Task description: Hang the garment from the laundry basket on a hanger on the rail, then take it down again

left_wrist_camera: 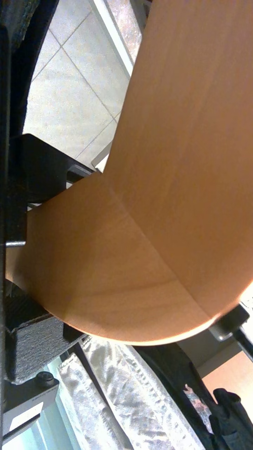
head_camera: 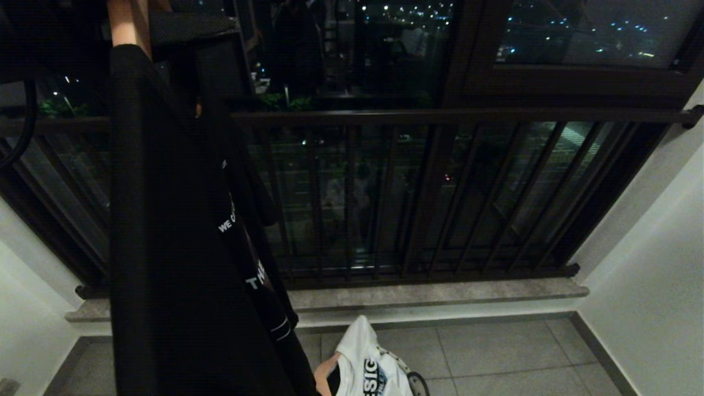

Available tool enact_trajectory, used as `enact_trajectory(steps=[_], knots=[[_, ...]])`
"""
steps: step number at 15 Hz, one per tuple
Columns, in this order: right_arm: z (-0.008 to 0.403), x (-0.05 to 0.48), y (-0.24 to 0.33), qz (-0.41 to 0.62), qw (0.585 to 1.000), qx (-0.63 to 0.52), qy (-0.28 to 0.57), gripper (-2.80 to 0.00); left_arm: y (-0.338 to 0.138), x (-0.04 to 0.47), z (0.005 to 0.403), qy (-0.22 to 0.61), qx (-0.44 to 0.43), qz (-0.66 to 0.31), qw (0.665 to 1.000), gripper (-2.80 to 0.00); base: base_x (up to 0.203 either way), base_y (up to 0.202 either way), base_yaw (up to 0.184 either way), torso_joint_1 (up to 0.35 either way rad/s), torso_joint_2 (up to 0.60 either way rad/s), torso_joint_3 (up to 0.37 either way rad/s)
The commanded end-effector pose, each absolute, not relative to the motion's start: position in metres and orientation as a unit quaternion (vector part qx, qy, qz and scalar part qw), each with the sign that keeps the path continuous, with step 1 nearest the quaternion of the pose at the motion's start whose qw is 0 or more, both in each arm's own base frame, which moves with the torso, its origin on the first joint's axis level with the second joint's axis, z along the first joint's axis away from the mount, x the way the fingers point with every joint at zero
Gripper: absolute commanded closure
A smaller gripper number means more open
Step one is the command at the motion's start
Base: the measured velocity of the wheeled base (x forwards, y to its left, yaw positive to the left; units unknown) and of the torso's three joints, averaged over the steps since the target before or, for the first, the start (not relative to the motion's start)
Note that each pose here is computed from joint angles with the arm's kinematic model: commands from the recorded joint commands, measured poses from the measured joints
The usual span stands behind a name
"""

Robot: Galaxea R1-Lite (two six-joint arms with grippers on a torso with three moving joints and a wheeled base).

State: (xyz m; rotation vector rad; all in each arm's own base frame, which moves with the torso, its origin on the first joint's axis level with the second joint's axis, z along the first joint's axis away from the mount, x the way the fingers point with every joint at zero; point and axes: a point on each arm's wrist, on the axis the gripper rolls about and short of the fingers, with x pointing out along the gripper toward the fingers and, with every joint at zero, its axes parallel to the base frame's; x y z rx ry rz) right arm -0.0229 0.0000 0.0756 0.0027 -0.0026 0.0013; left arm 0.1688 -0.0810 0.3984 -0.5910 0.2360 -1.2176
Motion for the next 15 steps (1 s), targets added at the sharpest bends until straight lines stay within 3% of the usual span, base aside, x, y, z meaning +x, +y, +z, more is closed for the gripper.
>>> enact_trajectory(steps=[1,15], knots=[[0.0756,-0.0228,0.0000,0.001,1.000,0.001,-0.001,0.00,-0.0807,0.1677,0.3996,0.108,-0.273,-0.564,0.771,0.00,0.000,0.000,0.000,0.000,0.00,0.000],[0.0756,-0.0228,0.0000,0.001,1.000,0.002,-0.001,0.00,-0.0797,0.1635,0.4056,0.099,-0.270,-0.570,0.770,0.00,0.000,0.000,0.000,0.000,0.00,0.000]])
